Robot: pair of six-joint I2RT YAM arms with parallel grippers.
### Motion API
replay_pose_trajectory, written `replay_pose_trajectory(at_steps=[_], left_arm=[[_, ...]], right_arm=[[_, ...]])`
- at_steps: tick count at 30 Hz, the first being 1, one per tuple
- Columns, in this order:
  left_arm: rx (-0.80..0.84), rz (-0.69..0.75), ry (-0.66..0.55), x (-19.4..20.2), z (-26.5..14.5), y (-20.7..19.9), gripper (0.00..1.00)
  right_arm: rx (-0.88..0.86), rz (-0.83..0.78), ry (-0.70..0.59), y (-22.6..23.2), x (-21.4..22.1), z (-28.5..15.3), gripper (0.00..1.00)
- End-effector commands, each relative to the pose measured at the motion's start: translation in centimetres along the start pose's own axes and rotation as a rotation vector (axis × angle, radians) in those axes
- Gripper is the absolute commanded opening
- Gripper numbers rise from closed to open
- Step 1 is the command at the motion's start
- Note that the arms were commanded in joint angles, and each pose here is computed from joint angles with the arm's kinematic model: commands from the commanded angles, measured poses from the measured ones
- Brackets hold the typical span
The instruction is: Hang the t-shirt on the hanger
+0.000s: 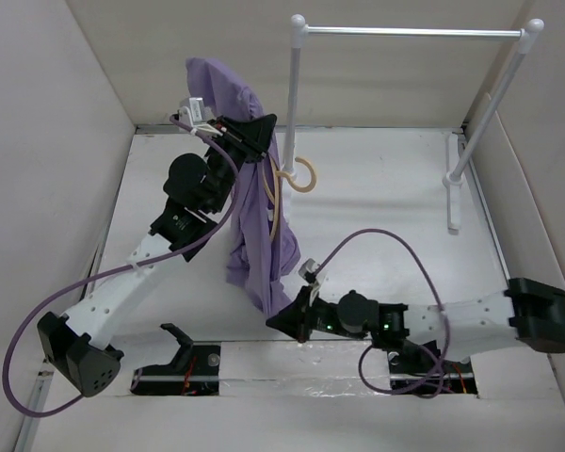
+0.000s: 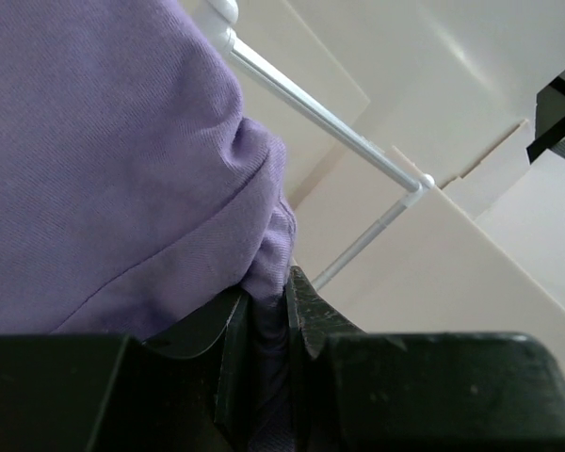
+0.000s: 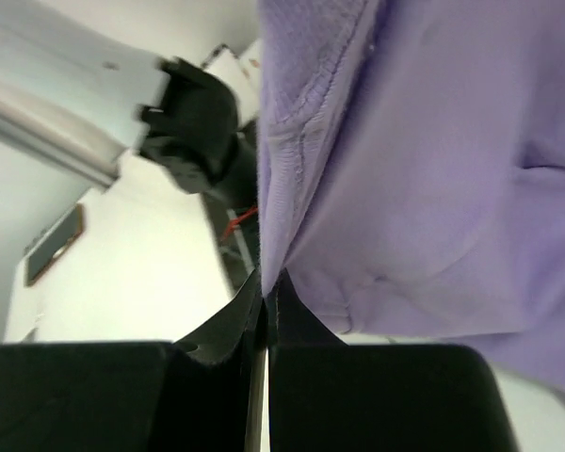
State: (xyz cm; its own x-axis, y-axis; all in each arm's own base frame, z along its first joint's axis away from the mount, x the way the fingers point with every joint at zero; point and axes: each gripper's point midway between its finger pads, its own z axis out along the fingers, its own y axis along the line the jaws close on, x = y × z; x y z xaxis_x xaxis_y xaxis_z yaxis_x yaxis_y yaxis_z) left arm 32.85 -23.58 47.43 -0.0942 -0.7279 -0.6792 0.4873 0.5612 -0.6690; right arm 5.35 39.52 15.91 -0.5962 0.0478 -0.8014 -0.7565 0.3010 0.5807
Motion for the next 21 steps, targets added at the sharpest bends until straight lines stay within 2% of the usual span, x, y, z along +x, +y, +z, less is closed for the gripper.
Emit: replay_pose_trajectory(at_steps=[1, 5, 9, 13, 16, 18, 19, 21], left_arm=[[0.179, -0.045, -0.379, -10.2, -2.3, -5.0, 0.00], [0.201, -0.087, -0.328, -8.2, -3.6, -4.1, 0.00], [0.238, -0.138, -0.265, -6.3, -4.8, -3.8, 0.00], [0.254, -0.173, -0.185, -4.5, -5.3, -3.7, 0.00], [0.251, -0.200, -0.109, -3.0, -5.6, -3.6, 0.00], [0.246, -0.215, -0.068, -2.1, -6.3, -3.3, 0.00], [0.245, -0.223, -0.054, -1.8, -6.5, -3.1, 0.00], [0.230, -0.246, -0.014, -0.8, -7.3, -2.6, 0.00]], right_arm=[[0.051, -0.055, 0.226, 0.2, 3.5, -4.5, 0.00], [0.078, -0.043, 0.111, 1.3, -1.5, -7.5, 0.00], [0.160, -0.056, 0.053, 1.0, -4.9, -9.4, 0.00], [0.236, -0.083, -0.054, 1.2, -8.9, -9.4, 0.00], [0.277, -0.121, -0.050, 0.4, -10.2, -8.0, 0.00], [0.332, -0.150, -0.031, -0.6, -10.3, -7.1, 0.12], [0.354, -0.161, -0.037, -1.1, -10.7, -6.8, 0.25], [0.362, -0.212, -0.068, -1.2, -11.8, -6.4, 0.35]])
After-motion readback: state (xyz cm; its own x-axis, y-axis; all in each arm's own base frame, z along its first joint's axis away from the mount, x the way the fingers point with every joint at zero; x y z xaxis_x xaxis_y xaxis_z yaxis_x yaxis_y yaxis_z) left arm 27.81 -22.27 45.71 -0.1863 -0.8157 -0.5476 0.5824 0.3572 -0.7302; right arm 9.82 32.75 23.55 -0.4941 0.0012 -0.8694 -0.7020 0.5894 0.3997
